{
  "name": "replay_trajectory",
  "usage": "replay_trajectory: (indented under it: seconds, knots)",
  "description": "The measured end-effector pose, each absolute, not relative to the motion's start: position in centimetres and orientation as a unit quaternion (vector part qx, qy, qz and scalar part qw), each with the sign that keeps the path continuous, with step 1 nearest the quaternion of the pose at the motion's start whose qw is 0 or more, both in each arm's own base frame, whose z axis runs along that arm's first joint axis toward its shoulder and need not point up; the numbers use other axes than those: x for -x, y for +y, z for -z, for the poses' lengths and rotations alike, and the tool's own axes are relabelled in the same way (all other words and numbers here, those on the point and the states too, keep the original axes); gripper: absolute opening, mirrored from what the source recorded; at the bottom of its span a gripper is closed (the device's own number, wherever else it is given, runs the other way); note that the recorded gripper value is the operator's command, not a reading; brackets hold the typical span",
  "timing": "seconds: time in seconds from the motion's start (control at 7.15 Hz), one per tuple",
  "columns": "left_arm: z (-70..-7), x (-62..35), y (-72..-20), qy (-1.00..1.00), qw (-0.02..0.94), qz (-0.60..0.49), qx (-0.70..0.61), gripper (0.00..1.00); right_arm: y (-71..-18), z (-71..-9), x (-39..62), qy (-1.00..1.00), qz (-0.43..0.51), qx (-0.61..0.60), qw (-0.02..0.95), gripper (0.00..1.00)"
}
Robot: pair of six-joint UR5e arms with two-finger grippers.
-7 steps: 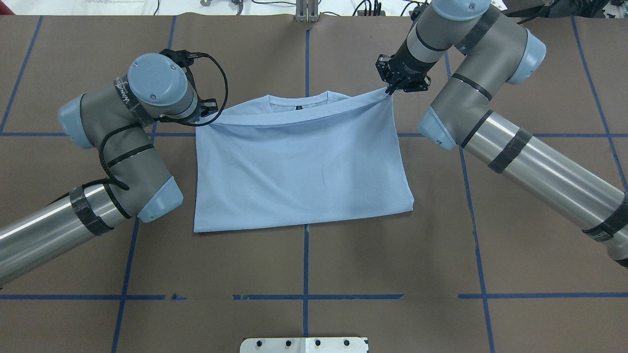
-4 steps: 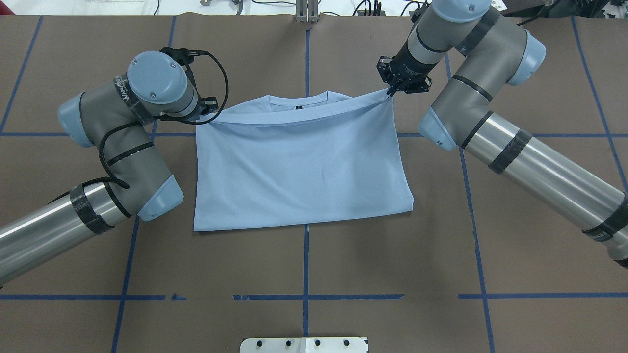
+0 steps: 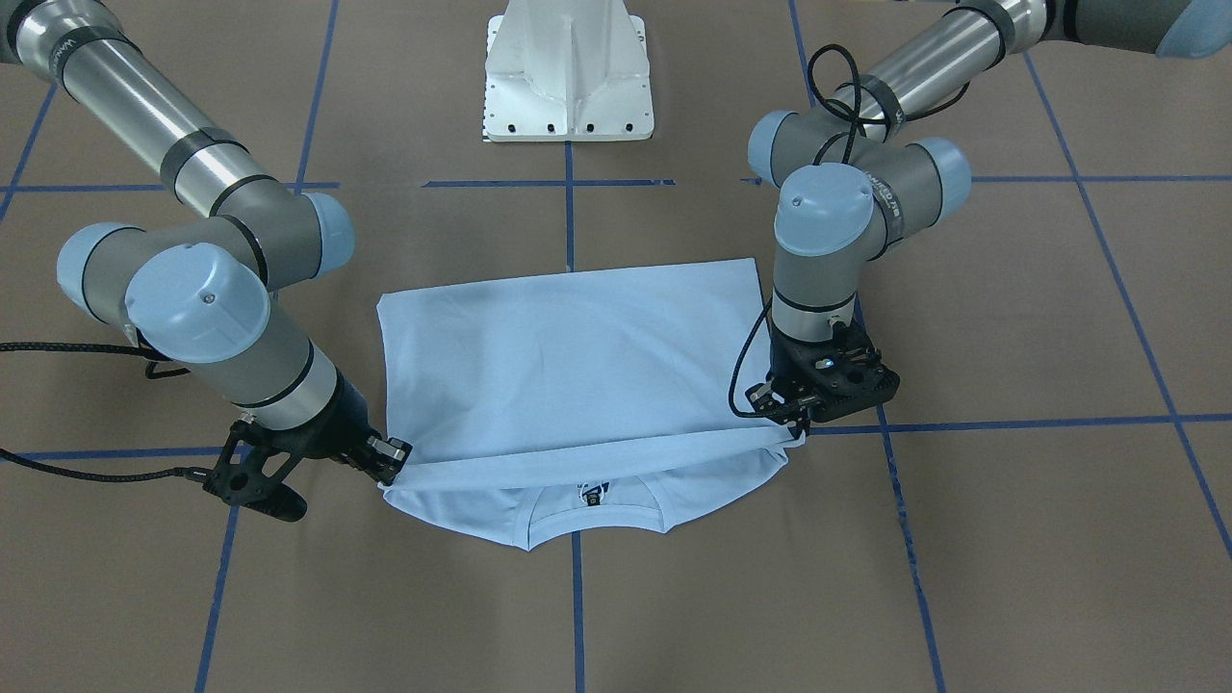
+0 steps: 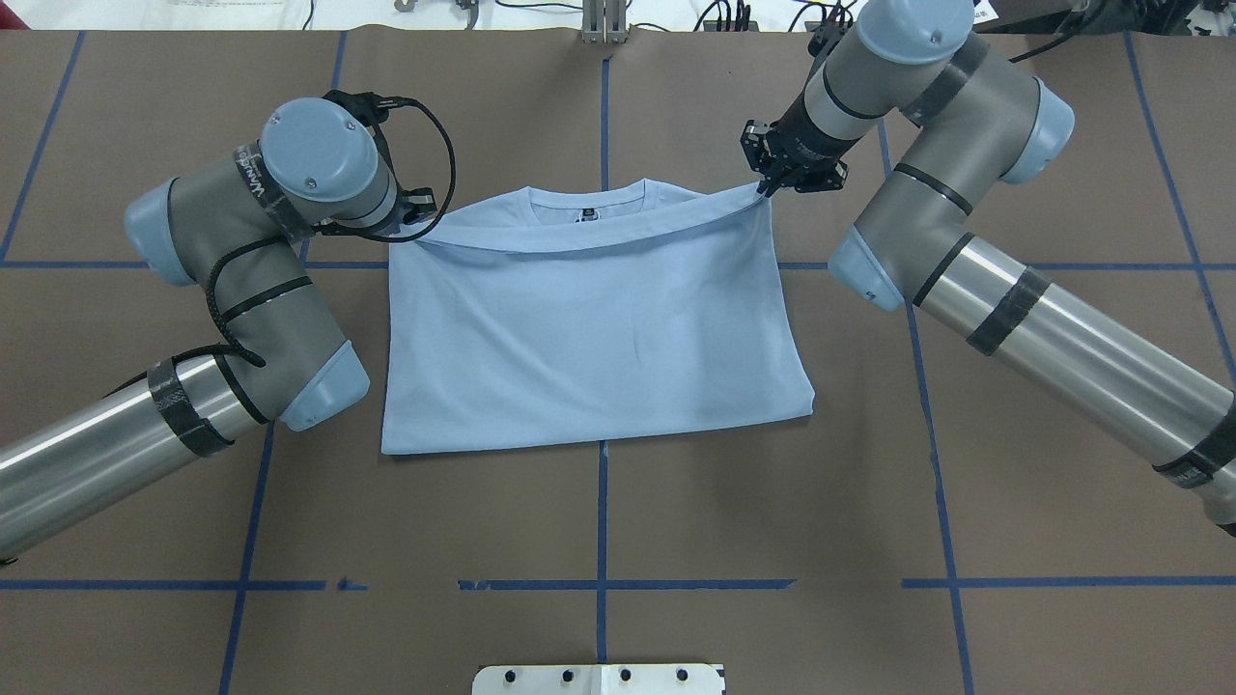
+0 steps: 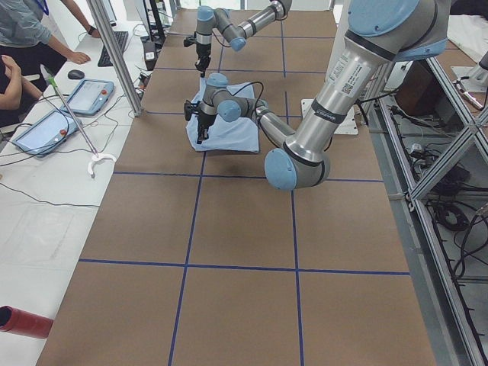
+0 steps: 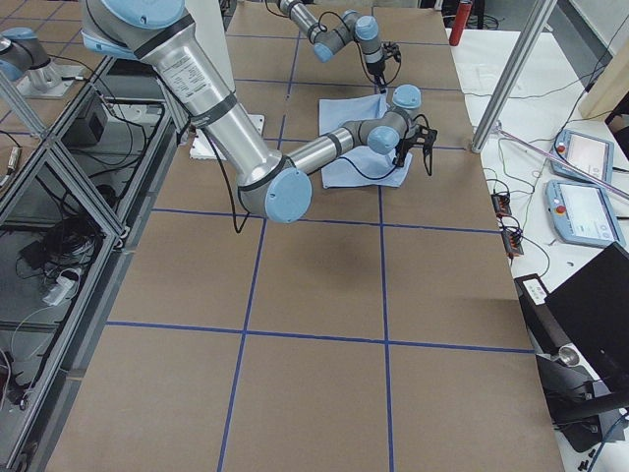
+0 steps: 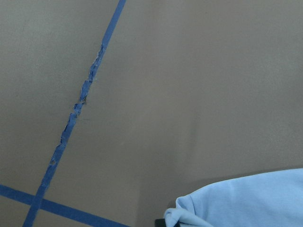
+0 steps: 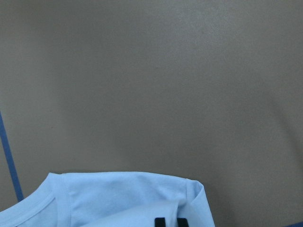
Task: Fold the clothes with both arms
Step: 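Move the right gripper to the folded shirt's side edge while the left gripper holds position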
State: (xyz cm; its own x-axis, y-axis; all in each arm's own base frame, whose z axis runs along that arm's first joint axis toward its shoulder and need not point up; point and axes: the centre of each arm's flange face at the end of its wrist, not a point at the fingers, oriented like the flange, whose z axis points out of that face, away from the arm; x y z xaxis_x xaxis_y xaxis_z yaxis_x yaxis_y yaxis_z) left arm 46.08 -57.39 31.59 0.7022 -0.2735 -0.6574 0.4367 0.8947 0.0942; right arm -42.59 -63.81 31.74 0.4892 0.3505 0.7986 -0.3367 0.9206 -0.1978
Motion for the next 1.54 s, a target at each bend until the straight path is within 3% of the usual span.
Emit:
replay_trajectory:
  seconds: [0.56, 1.12, 1.54]
  knots:
    - [-30.0, -45.4, -57.1, 0.346, 0.91, 0.191, -0.129, 1.0, -62.1, -31.9, 41.9, -0.49, -0.165, -0.018, 0.856, 1.0]
    - [-27.4, -43.3, -54.4, 0.382, 0.899, 0.166, -0.136, 1.0, -47.2, -36.0, 42.3, -0.491, -0.108, -0.023, 0.864, 1.0]
    - [-27.1, -43.0, -53.8, 0.384, 0.906, 0.122, -0.132, 1.0, -41.2, -39.1, 44.2, -0.468, -0.085, -0.022, 0.879, 0.96]
